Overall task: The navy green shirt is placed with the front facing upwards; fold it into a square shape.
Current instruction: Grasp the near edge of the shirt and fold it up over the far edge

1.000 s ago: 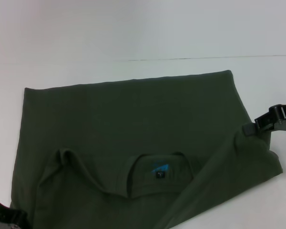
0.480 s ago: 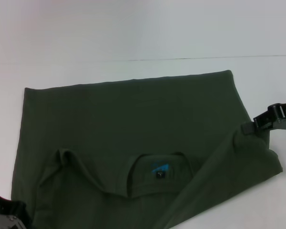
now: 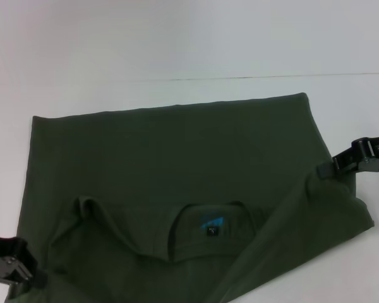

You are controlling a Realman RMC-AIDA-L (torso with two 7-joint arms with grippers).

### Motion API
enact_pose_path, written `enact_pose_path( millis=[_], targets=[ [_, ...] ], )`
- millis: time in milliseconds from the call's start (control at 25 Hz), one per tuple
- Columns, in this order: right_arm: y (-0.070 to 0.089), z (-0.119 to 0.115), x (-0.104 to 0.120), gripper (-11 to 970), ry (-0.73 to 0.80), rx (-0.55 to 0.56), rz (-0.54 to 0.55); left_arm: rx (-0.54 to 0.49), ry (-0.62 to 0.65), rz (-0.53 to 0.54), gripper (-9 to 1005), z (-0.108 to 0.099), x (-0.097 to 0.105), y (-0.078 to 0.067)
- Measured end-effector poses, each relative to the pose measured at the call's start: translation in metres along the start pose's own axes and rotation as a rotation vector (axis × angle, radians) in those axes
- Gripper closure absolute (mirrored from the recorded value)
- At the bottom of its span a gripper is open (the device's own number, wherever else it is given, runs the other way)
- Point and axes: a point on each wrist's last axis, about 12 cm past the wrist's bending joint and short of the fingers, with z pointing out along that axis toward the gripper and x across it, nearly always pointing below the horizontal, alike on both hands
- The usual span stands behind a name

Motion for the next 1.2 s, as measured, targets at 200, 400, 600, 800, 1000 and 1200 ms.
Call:
enact_pose_path(
  millis=[200,400,600,800,1000,1200],
  targets=[
    [0.001,0.000,-0.001,939,-0.009,-0.005,0.000,0.003,-0.018,-0.002,946,-0.005,-0.001,0.001],
    [0.002,0.001,-0.002,939,-0.013,-0.018,-0.003,0.003,-0.001,0.007,947,-0.004,0.000,0.001],
    [0.002,0.001,-0.001,939,-0.012,-0.019,-0.002,0.012,0.028,0.005,947,0.003,0.003,0.002],
    [0.002,0.001,-0.001,939,-0.011,-0.019,0.000,-0.010,0.037,0.001,939,0.009,0.004,0.002],
    [0.002,-0.001,-0.001,939,-0.012,-0.017,0.000,-0.017,0.050,-0.015,892,0.011,0.004,0.002],
    [0.002,-0.003,-0.002,939,-0.013,-0.013,-0.006,-0.034,0.078,-0.025,779,0.014,0.005,0.001]
  ],
)
